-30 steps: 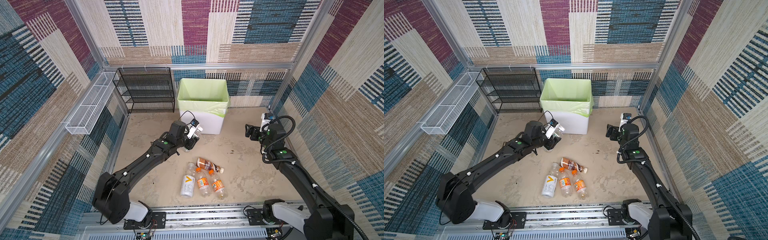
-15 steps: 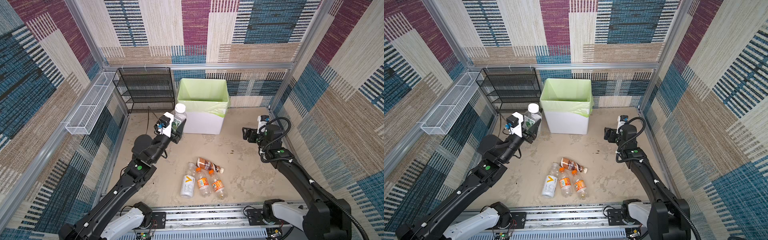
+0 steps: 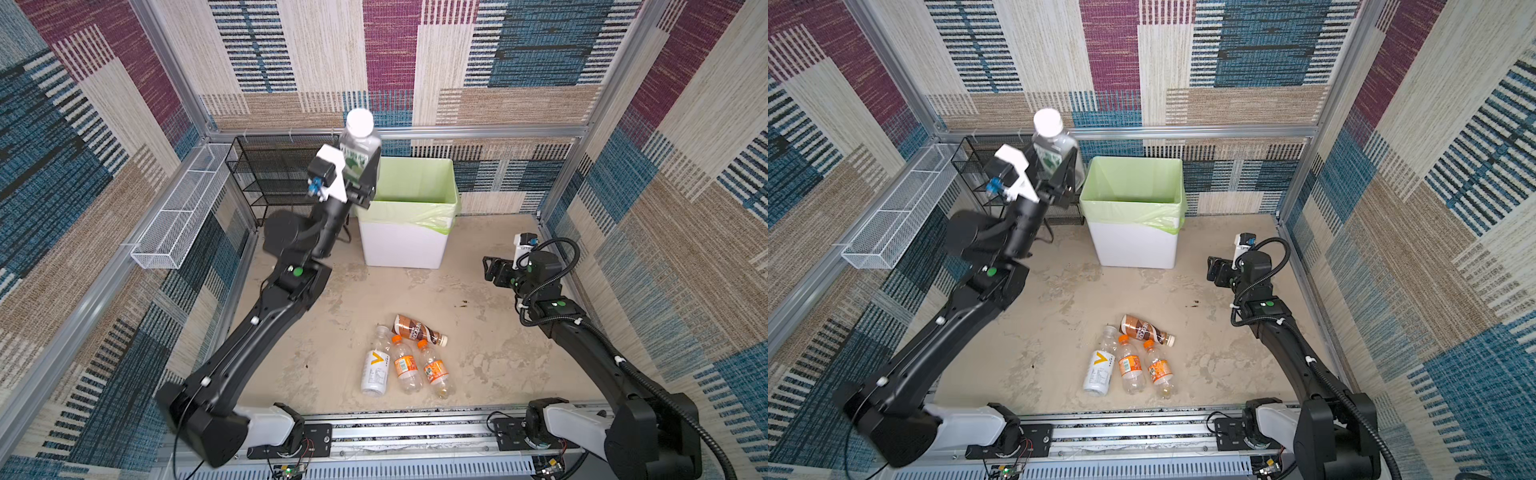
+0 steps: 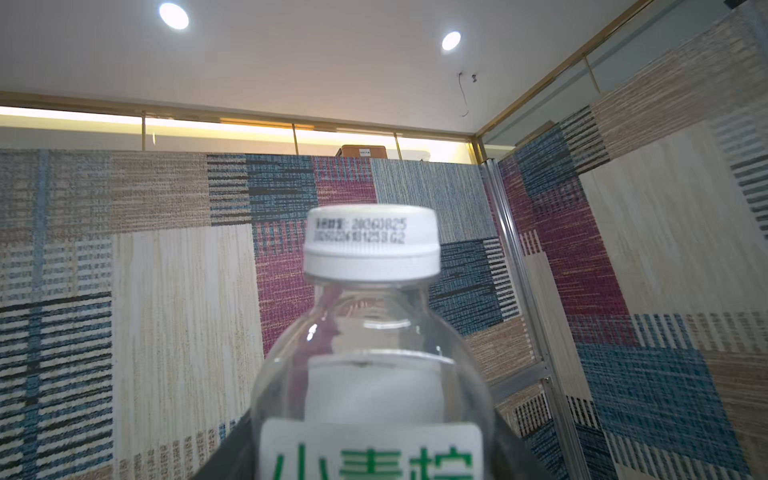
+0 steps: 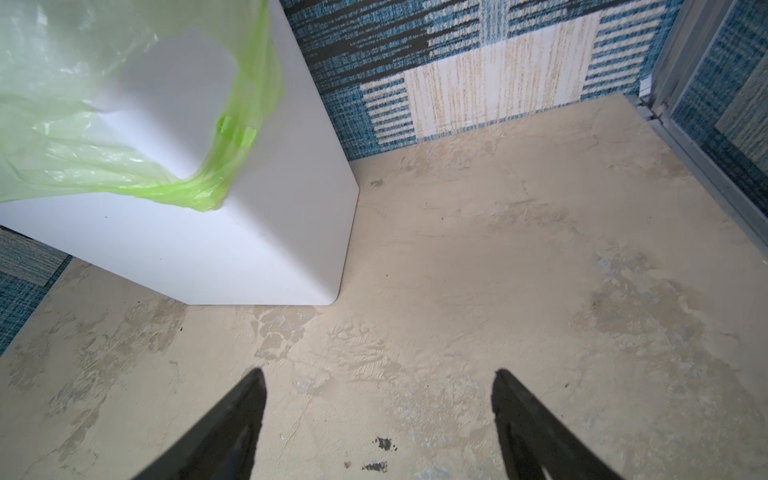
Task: Throw the plastic bottles in the bin
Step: 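Lift the lime-label bottle with the left gripper and carry it over the bin, then grasp the brown Nescafe bottle with the right gripper while the left arm withdraws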
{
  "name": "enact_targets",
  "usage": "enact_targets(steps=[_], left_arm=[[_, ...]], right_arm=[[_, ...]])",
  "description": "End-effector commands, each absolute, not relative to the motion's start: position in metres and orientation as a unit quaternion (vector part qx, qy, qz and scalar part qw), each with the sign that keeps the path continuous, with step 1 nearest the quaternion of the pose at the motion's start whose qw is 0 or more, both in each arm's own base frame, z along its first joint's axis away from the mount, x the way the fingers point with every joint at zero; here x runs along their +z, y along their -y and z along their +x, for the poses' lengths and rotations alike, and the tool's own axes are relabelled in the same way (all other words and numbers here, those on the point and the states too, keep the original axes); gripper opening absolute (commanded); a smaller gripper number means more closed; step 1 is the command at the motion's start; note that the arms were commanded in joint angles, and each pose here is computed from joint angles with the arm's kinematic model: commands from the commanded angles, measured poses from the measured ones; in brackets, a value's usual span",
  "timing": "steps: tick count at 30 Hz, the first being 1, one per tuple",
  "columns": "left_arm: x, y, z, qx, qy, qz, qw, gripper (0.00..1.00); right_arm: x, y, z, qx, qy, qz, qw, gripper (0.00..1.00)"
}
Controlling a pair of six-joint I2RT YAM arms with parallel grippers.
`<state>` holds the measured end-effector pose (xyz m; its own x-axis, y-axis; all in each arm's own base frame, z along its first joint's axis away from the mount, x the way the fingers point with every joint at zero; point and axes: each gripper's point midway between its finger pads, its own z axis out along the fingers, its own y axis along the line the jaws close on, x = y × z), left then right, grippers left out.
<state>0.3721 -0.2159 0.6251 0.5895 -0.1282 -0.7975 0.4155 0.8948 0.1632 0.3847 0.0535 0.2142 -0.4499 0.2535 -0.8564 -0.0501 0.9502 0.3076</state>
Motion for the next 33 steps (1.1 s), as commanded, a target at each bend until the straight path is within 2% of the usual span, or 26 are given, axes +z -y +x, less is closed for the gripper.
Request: enact_targets(steps=[1,3,7,9,15,19,29,33], left_arm=[[0.579,0.249,0.46,-0.211,-0.594,0.18,0.755,0.61],[0.565,0.262,0.489,-0.224,-0.631,0.18,0.72,0.69],[0.542,0.277,0.505,-0.242,-0.654,0.188,0.692,0.92],[0.531,0.277,0.507,-0.236,-0.666,0.192,0.681,0.96],[0.542,0.252,0.474,-0.206,-0.648,0.193,0.707,0.97],[0.524,0.228,0.448,-0.173,-0.668,0.197,0.696,0.98],[0.384,0.127,0.406,-0.113,-0.79,0.119,0.591,0.96],[0.336,0.105,0.39,-0.103,-0.824,0.106,0.548,0.96]], right_arm=[[0.225,-0.063,0.393,0.173,-0.824,0.055,0.537,0.85],[0.224,-0.065,0.392,0.177,-0.825,0.053,0.534,0.86],[0.216,-0.064,0.385,0.172,-0.83,0.054,0.528,0.88],[0.212,-0.062,0.383,0.166,-0.833,0.054,0.525,0.89],[0.209,-0.068,0.385,0.175,-0.838,0.04,0.515,0.9],[0.202,-0.079,0.383,0.173,-0.851,0.008,0.496,0.9],[0.17,-0.154,0.338,0.191,-0.88,-0.148,0.41,0.9],[0.163,-0.191,0.311,0.228,-0.87,-0.226,0.375,0.92]])
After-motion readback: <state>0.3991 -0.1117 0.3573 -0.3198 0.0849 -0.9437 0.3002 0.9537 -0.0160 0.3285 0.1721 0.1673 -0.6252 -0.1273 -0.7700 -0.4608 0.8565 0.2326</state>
